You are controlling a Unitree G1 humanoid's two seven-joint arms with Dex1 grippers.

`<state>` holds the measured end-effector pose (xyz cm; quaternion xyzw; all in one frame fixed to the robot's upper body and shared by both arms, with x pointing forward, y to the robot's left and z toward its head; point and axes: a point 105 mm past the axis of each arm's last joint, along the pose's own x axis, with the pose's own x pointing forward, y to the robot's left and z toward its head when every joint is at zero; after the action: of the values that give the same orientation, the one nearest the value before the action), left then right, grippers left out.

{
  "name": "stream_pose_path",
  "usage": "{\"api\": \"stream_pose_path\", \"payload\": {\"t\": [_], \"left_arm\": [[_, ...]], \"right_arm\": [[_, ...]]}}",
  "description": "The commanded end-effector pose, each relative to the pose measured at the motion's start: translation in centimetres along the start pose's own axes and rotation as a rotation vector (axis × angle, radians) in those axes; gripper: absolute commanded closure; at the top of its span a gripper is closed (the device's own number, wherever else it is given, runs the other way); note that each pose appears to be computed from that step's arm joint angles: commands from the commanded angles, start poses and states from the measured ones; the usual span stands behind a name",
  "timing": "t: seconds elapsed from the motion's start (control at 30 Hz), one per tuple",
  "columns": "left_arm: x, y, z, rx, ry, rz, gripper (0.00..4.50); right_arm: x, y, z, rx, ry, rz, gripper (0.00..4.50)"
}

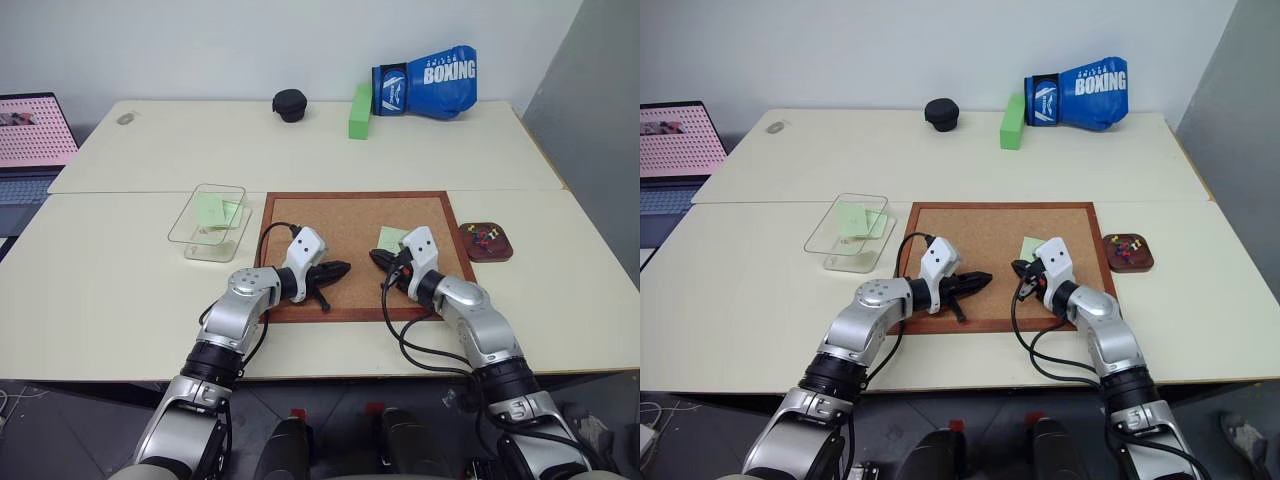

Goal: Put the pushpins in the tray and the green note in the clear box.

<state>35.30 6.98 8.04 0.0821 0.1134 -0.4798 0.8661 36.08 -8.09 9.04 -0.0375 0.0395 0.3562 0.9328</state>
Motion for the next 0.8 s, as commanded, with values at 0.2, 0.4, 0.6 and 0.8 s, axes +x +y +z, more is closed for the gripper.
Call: {"api": "stream_pose_path", "payload": {"t": [0.2,0.4,0.6,0.8], "left_arm": [[0.2,-0.7,-1.7,-0.063,0.041,-0.012,4.5],[-0.3,-0.1,0.0,-0.176,-0.042,-0.013,4.3],[-1.3,0.0,4.3,-0.55,-0.234,-0.107,3.3],[-2.5,0.0,6.8,-0.754,-0.277,-0.203,2.11]], "right_arm": [[-1.7,0.6,5.4,-0.114,-0.175,0.004,4.43],[-2.0,0.1,6.1,-0.139,-0.179,-0.008,4.47],[-2.3,1.0,6.0,-0.221,-0.149,0.061,4.5],[-4.1,1.0,4.7,-0.426,-0.049,0.189,4.5]]}}
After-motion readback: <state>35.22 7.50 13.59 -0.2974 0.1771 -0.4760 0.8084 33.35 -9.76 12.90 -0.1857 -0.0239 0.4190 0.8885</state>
